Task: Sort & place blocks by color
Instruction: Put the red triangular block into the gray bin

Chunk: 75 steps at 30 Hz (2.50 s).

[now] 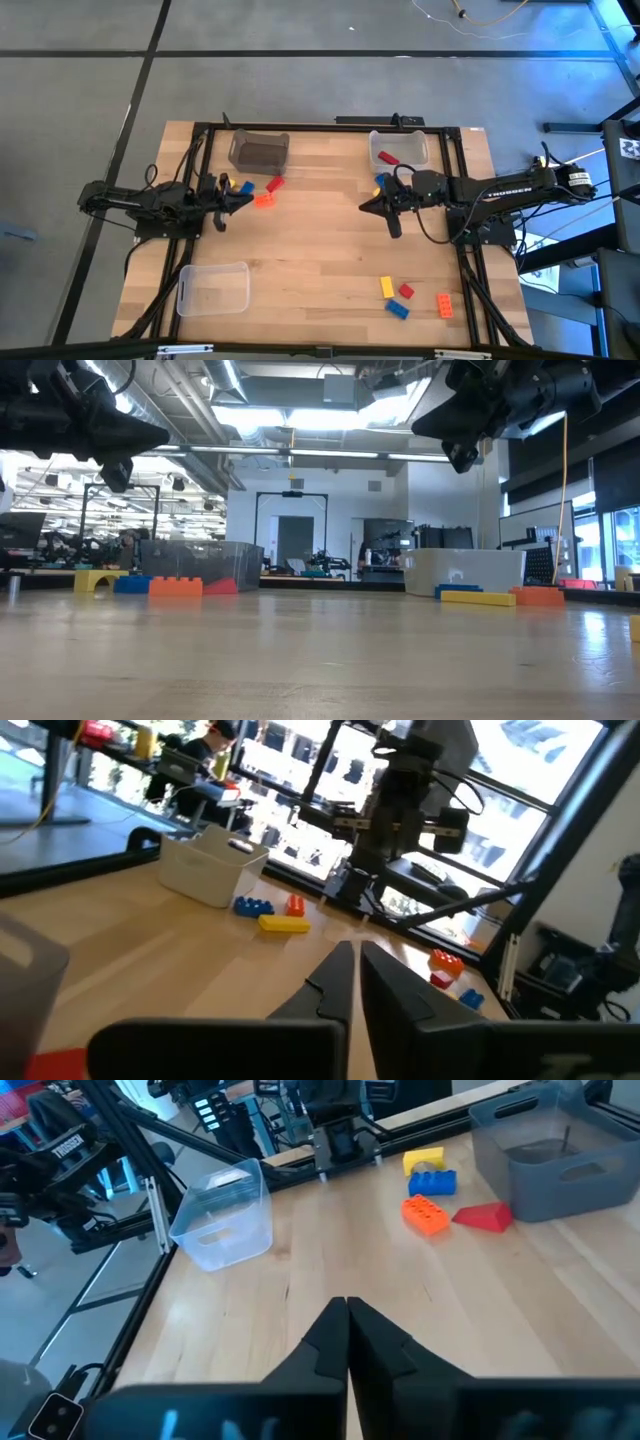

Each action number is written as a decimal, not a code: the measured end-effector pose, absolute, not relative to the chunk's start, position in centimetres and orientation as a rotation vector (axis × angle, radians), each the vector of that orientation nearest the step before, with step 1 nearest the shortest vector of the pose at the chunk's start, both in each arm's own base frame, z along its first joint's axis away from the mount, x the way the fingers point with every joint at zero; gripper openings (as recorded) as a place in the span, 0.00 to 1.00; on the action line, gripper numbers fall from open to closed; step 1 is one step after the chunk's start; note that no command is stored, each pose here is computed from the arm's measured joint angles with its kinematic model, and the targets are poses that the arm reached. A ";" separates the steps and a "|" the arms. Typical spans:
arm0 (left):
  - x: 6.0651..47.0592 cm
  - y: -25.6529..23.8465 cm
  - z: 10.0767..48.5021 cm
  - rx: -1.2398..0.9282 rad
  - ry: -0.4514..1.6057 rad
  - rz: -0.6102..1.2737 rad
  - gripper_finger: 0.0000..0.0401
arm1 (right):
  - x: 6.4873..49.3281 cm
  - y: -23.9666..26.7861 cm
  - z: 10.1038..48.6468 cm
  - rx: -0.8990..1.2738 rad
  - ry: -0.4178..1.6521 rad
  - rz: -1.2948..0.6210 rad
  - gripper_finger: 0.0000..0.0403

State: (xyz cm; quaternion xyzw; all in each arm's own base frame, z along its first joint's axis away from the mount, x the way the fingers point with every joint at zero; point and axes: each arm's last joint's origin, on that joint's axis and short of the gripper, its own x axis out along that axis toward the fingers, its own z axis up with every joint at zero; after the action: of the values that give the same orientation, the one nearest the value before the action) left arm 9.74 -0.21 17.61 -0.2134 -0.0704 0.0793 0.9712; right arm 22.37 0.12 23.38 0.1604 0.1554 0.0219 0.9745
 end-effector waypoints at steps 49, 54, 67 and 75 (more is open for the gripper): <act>21.4 8.5 25.3 -0.570 1.041 0.693 0.55 | 22.4 0.2 23.6 0.324 0.302 0.082 0.00; 22.5 8.8 20.4 -0.623 1.022 0.664 0.55 | 22.4 0.2 23.6 0.326 0.303 0.082 0.00; 24.1 10.0 15.1 -0.567 1.031 0.682 0.56 | 22.4 0.2 23.6 0.330 0.303 0.080 0.00; 24.4 11.0 14.0 -0.504 1.024 0.765 0.56 | 22.4 0.2 23.6 0.331 0.303 0.079 0.00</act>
State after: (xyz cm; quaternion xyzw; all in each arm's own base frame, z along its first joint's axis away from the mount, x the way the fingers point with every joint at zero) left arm 24.41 11.05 13.98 -0.2325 0.4728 0.3531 0.7732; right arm 22.40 0.22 23.55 0.1639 0.1503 0.0393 0.9742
